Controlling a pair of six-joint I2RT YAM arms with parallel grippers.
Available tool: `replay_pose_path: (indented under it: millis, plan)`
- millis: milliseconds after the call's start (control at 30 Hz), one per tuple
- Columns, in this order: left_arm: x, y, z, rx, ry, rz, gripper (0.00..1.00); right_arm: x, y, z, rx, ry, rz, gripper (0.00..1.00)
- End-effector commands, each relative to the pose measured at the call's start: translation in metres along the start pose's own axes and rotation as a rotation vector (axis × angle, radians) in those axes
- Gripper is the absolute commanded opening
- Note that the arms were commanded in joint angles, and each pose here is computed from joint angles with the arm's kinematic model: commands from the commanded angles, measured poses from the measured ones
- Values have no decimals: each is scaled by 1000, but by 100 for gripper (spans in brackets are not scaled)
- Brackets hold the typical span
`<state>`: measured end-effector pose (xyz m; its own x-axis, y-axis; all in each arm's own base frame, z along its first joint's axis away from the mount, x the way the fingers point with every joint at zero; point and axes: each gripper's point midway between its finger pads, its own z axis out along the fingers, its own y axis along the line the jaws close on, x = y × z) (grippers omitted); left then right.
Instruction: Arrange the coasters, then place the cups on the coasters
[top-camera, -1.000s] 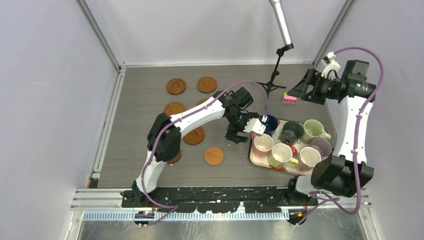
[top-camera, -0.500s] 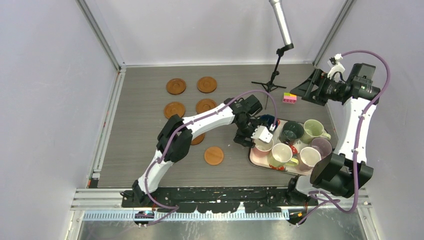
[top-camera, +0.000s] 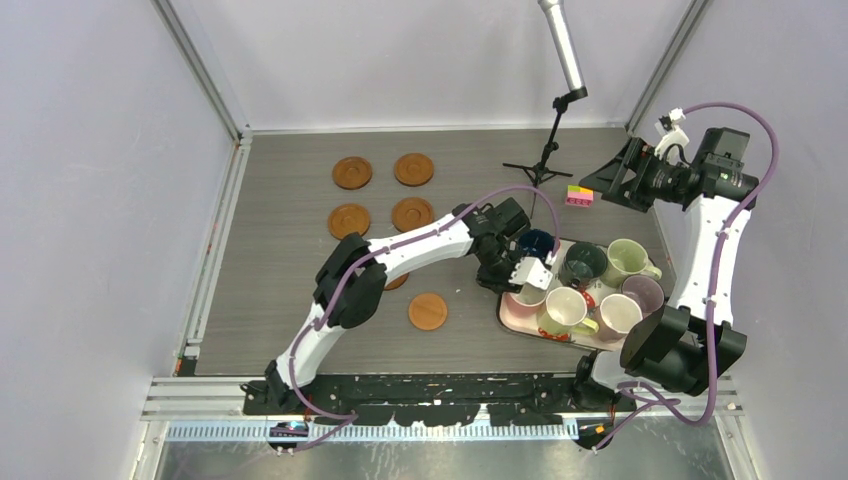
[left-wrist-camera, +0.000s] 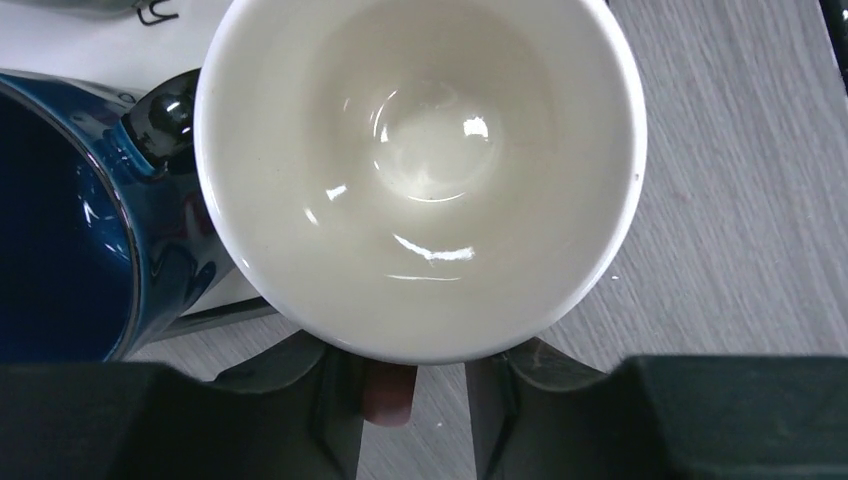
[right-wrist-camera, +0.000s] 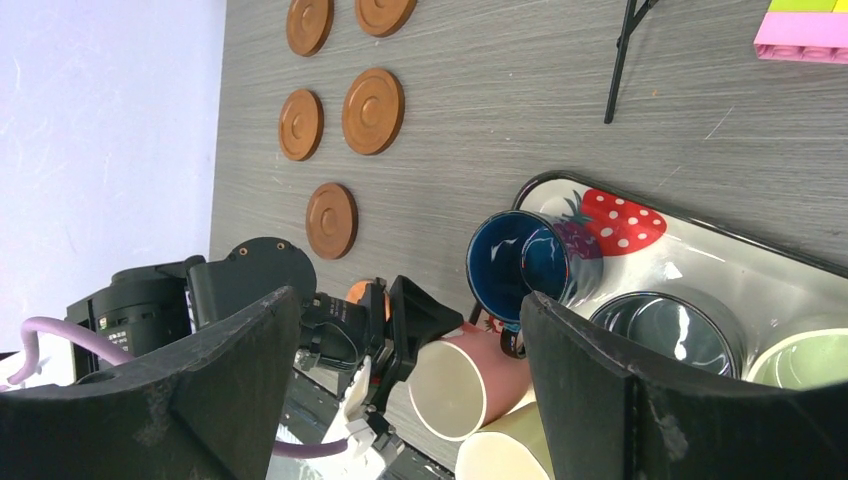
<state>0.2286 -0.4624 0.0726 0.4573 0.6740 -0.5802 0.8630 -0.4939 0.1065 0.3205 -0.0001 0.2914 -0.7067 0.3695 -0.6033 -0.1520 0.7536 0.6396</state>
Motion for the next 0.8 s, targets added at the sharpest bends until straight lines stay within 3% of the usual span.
replay_pose_path:
  millis: [0,400,567,767]
  plan:
    - [-29,4,-23,-55,-70,-59,36,-2,11,-5,-26,-30,-25,85]
    - [-61,-11,-65,-127,-184,-244,0,3,6,-2,-18,-19,-19,85]
    - [-66,-14,-92,-206,-199,-314,0,5,4,0,-21,-12,-19,85]
    - [-45,11,-168,-418,-258,-521,0,15,-1,4,-22,11,1,84]
